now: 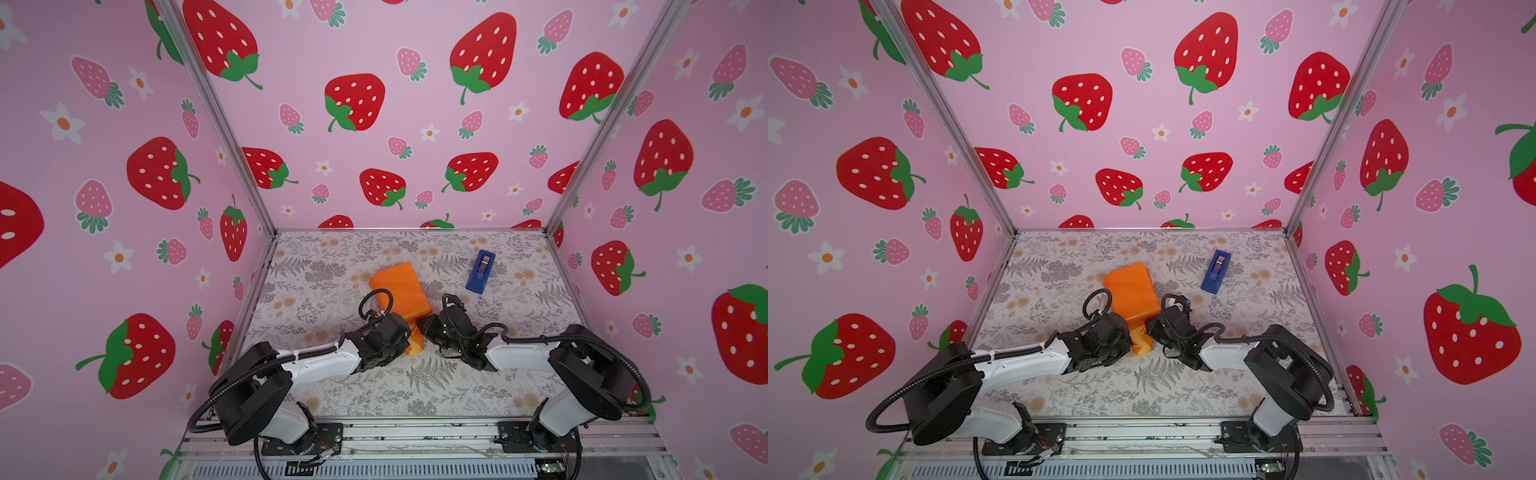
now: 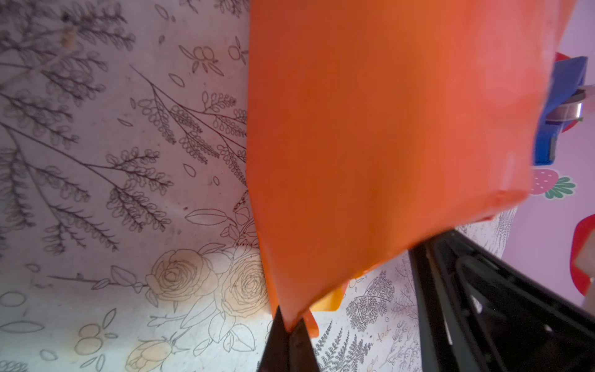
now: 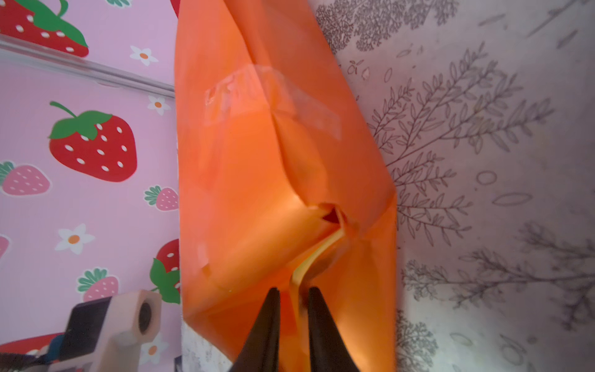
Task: Wrap a gift box in wrapping paper
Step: Fold the wrapping paper for the gift box.
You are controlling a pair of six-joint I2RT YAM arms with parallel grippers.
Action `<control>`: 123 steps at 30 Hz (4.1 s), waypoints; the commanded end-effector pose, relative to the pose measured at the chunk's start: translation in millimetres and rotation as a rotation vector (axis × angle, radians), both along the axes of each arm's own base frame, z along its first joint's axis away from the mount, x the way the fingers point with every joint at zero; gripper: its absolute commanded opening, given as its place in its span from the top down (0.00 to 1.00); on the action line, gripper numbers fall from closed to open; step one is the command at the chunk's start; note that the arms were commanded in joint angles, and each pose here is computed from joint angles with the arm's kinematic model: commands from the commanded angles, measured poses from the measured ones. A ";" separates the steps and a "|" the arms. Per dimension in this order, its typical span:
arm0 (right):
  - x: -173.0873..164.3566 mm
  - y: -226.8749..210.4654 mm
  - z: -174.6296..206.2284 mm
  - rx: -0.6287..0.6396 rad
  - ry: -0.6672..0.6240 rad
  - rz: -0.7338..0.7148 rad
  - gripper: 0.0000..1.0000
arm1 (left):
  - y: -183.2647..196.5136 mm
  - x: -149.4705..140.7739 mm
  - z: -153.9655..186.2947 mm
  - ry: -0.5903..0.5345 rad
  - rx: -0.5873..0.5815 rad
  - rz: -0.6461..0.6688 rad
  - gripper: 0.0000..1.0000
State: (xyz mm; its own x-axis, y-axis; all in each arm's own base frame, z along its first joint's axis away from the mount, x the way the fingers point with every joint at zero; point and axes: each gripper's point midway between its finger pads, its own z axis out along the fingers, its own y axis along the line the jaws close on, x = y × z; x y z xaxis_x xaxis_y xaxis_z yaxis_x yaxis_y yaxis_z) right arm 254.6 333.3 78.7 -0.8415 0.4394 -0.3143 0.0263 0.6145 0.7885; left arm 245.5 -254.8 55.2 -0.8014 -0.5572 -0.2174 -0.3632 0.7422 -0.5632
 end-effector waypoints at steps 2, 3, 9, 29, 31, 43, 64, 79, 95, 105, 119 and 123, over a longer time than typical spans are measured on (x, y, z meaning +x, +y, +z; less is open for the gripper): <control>-12.2 -1.9 9.4 -0.019 -0.017 0.072 0.60 | 6.9 -1.9 -7.4 0.024 0.018 0.021 1.00; -14.1 -4.3 10.4 -0.034 -0.026 0.088 0.56 | 7.9 -2.0 -7.2 0.024 0.018 0.025 1.00; -22.1 -30.5 17.6 -0.110 -0.070 0.137 0.42 | 10.5 -3.4 -9.1 0.028 0.028 0.026 1.00; -25.9 -26.6 -39.0 -0.014 -0.004 0.355 0.87 | 5.1 -3.9 -12.9 0.052 0.027 0.009 1.00; -22.7 -21.7 -37.6 0.004 -0.012 0.356 0.88 | 4.9 -4.1 -12.7 0.053 0.026 0.008 1.00; -5.0 -5.5 -38.1 0.014 -0.029 0.346 0.92 | 3.5 -3.8 -13.3 0.061 0.031 -0.001 1.00; 7.7 30.2 -20.6 0.134 -0.086 0.389 0.95 | -2.7 18.0 12.5 -0.019 0.061 -0.074 1.00; 5.7 28.9 -35.3 0.101 -0.069 0.404 0.95 | -0.7 29.1 21.3 -0.029 0.045 -0.068 1.00; 5.9 30.4 -37.8 0.094 -0.065 0.413 0.95 | -5.5 46.4 30.1 -0.072 -0.001 -0.021 1.00; 1.6 27.7 -29.6 0.092 -0.095 0.433 0.88 | 4.4 63.1 30.2 -0.102 0.001 0.095 1.00; -5.9 30.2 -15.7 0.094 -0.195 0.517 0.63 | 17.2 67.5 22.4 -0.089 0.001 0.208 1.00; -9.3 38.3 -14.6 0.116 -0.215 0.557 0.62 | 19.4 66.7 19.1 -0.077 0.002 0.222 1.00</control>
State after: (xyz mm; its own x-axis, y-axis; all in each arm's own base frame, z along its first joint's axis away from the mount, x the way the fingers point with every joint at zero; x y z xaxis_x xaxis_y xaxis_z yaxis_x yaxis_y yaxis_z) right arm 250.6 363.0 57.5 -0.8960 0.0249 -0.4433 -0.3862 0.4490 0.8058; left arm 303.6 -240.2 71.9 -0.6836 -0.6807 -0.2635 -0.4449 0.6747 -0.5889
